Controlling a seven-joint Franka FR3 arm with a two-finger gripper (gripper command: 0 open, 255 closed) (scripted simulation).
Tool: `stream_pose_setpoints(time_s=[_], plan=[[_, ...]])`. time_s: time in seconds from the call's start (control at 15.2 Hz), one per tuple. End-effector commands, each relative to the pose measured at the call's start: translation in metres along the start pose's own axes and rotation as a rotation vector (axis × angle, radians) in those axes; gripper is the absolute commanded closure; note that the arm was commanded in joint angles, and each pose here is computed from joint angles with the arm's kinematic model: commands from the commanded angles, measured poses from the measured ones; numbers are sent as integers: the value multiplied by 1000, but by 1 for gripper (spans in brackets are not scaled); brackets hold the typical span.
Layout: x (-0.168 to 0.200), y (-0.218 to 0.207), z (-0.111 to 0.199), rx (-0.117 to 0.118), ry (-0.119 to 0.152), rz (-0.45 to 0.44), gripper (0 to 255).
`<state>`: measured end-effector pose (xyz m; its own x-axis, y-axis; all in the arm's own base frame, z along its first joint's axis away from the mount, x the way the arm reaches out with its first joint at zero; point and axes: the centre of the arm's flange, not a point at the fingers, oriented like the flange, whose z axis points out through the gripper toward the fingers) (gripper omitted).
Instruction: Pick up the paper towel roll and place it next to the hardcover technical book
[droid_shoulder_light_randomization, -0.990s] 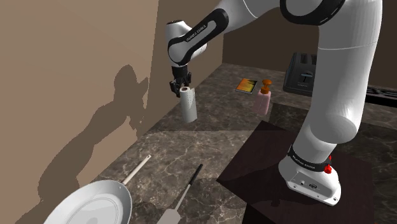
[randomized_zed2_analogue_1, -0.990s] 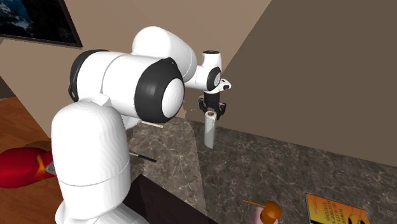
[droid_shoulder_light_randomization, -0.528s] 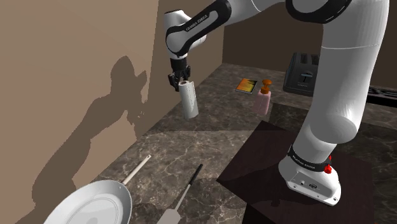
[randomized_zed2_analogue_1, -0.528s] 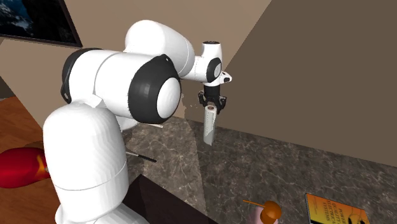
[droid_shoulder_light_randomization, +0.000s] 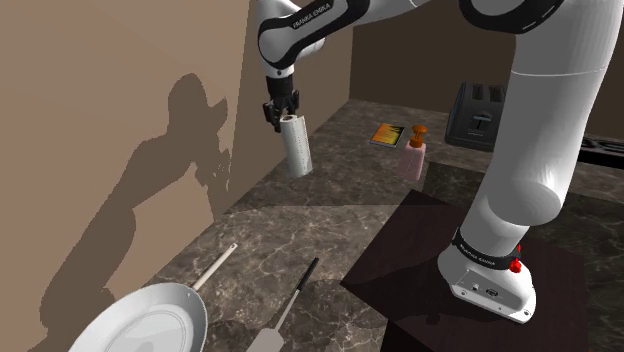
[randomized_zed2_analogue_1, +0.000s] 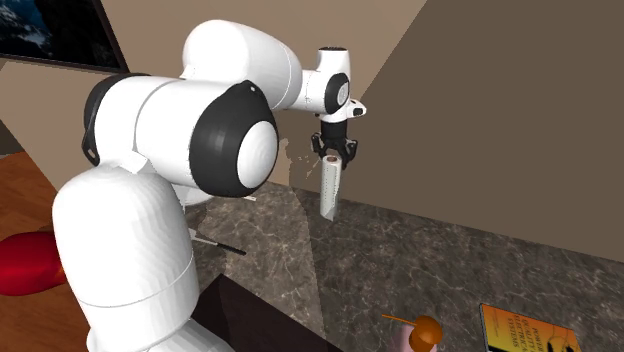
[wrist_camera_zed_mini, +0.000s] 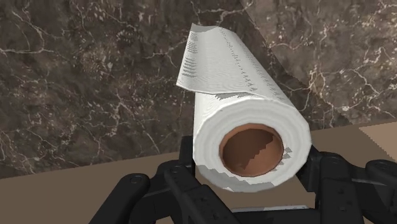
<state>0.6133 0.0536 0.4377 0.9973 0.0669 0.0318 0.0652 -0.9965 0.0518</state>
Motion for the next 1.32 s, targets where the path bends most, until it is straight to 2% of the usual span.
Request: stream_pose_setpoints(time_s=[0.0,1.25], plan=[[1,0,-11,0,0,0,255],[4,5,-111,0,0,0,255]])
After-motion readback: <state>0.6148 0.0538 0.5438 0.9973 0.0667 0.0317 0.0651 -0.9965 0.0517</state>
